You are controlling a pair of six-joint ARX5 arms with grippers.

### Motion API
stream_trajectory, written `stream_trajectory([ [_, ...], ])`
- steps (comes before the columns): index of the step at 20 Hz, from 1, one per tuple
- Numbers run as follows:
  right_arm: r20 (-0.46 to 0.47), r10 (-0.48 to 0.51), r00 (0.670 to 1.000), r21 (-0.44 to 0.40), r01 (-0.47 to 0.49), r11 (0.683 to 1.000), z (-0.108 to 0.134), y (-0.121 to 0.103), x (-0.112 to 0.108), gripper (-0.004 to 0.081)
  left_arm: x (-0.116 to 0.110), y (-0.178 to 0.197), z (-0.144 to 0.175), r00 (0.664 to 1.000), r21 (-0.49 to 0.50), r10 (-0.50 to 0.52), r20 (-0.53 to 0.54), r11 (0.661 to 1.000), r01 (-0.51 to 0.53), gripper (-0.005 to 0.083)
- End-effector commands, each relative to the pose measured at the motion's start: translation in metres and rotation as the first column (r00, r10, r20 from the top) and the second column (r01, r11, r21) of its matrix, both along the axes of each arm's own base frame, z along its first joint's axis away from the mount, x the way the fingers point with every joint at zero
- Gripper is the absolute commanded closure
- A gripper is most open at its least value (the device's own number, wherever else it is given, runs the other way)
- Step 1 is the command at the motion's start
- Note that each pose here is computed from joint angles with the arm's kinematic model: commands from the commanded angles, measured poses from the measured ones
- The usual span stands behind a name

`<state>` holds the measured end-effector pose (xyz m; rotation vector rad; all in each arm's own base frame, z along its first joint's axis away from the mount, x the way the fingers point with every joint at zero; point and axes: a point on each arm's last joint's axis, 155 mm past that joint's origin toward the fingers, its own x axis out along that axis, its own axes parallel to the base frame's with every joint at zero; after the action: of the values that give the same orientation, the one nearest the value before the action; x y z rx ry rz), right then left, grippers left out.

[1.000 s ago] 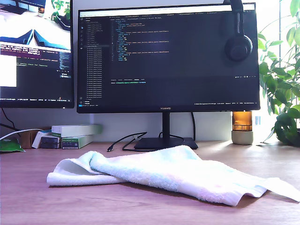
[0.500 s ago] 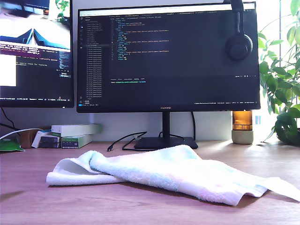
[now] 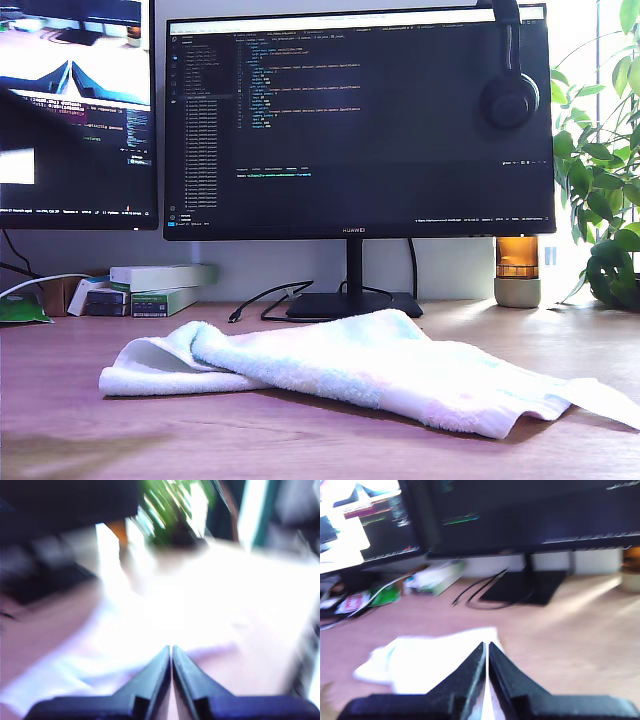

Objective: Fold the tea towel to a neat square and place it to the right

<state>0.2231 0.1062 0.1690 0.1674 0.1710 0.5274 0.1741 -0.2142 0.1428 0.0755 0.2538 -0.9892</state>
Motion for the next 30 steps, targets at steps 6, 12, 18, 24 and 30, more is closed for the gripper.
stream_trajectory([
  [6, -0.187, 0.137, 0.973, -0.182, -0.171, 0.968, -0.023, 0.027, -0.007, 0.0783, -0.009, -0.058, -0.024, 0.974, 0.308, -0.218, 0.068, 0.933, 0.187, 0.0794],
  [12, -0.184, 0.395, 0.900, -0.649, -0.413, 0.638, -0.045, 0.041, -0.008, 0.0783, -0.005, -0.084, -0.050, 0.943, 0.440, -0.327, 0.067, 0.858, 0.266, 0.0781],
  [18, -0.278, 0.585, 0.762, -0.791, -0.527, 0.311, -0.090, 0.056, -0.015, 0.0631, 0.001, -0.108, -0.045, 0.907, 0.418, -0.391, 0.156, 0.858, 0.298, 0.0542],
  [24, -0.319, 0.705, 0.634, -0.852, -0.518, 0.081, -0.117, 0.073, -0.017, 0.0489, 0.004, -0.112, -0.050, 0.902, 0.426, -0.400, 0.163, 0.853, 0.301, 0.0542],
  [30, -0.351, 0.760, 0.547, -0.894, -0.436, -0.099, -0.137, 0.082, -0.013, 0.0489, 0.004, -0.112, -0.050, 0.902, 0.425, -0.399, 0.164, 0.854, 0.301, 0.0542],
])
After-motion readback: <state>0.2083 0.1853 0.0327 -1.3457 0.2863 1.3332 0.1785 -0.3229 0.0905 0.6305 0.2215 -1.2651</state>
